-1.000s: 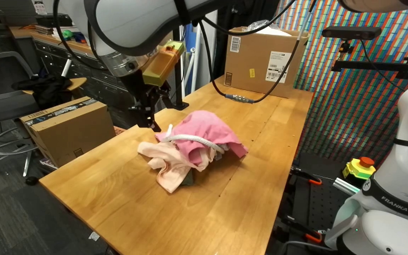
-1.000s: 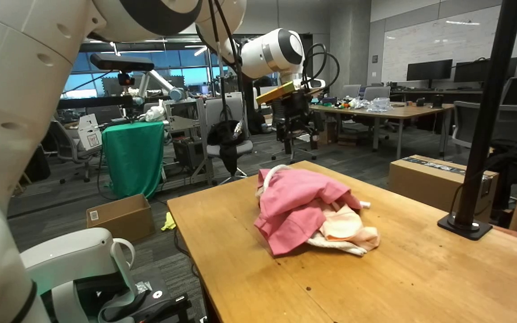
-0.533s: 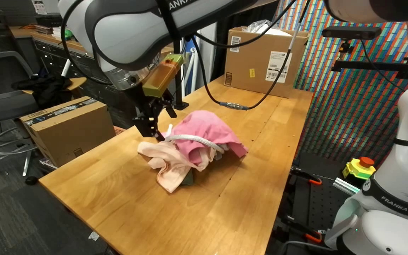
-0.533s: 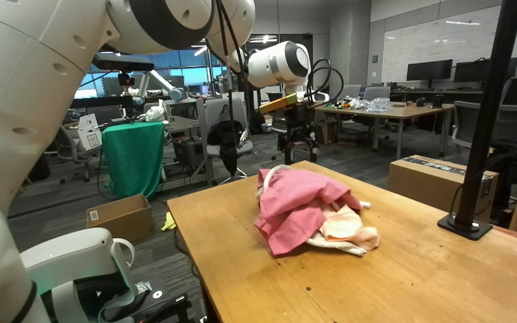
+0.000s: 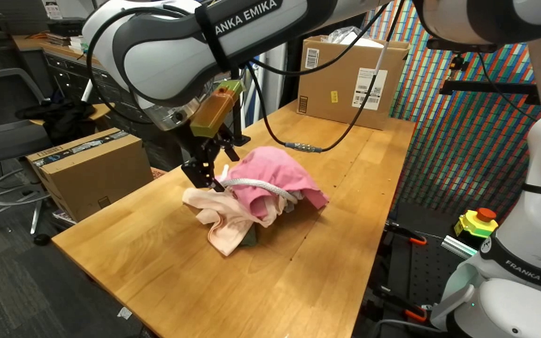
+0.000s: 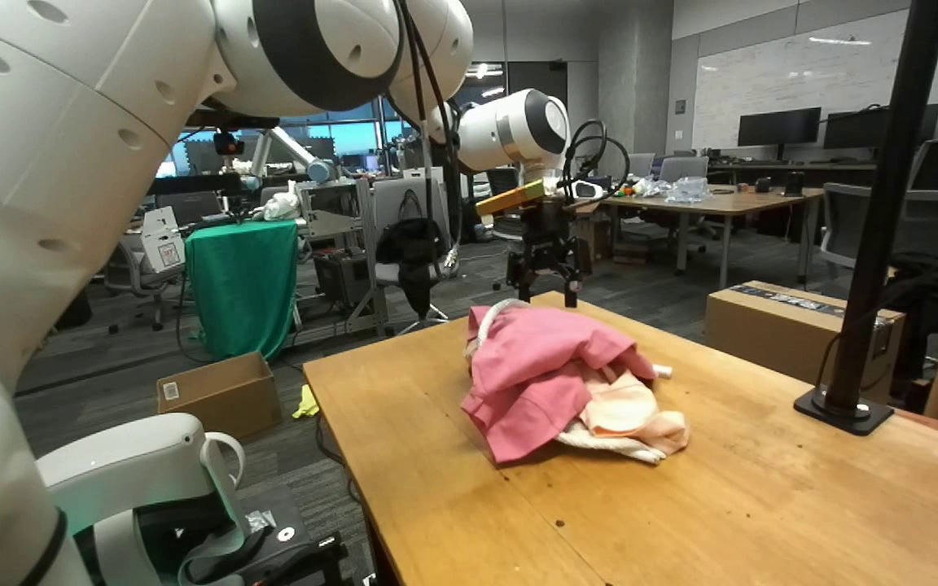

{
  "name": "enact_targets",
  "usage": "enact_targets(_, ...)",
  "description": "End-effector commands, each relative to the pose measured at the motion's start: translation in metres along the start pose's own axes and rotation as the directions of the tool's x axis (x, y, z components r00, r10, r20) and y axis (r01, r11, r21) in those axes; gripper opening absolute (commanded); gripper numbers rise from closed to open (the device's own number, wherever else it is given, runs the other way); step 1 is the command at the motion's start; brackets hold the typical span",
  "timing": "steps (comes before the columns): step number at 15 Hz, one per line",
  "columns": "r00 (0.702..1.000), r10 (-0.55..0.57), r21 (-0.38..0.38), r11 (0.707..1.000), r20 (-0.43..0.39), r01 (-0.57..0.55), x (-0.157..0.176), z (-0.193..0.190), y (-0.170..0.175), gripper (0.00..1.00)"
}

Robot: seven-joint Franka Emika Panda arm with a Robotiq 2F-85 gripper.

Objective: Spread the objects across the table

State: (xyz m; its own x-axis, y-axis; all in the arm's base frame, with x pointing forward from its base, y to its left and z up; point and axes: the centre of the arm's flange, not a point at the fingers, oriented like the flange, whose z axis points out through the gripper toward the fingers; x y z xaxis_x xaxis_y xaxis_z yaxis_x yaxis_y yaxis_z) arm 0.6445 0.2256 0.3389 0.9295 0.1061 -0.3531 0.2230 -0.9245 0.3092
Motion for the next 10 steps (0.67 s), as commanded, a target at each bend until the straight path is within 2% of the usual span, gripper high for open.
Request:
enact_targets(1,0.999,-0.013,0.012,1.000,0.045,0.013,0.0099,-0.0062,0.0033,1.00)
enact_targets(4,0.997,-0.023,0.003,1.000,0.067,0.022,0.0113,-0.0017,0.0035,1.00)
enact_targets(5,0.997,-0.028,-0.001,1.000,0.071,0.029,0.0122,-0.0005,0.0035,0.75)
enact_targets(6,0.997,-0.032,-0.005,0.999,0.073,0.032,0.0127,0.0004,0.0032,0.72)
enact_targets(10,0.996,-0.050,-0.018,0.998,0.076,0.052,0.0142,-0.0005,0.0014,0.42)
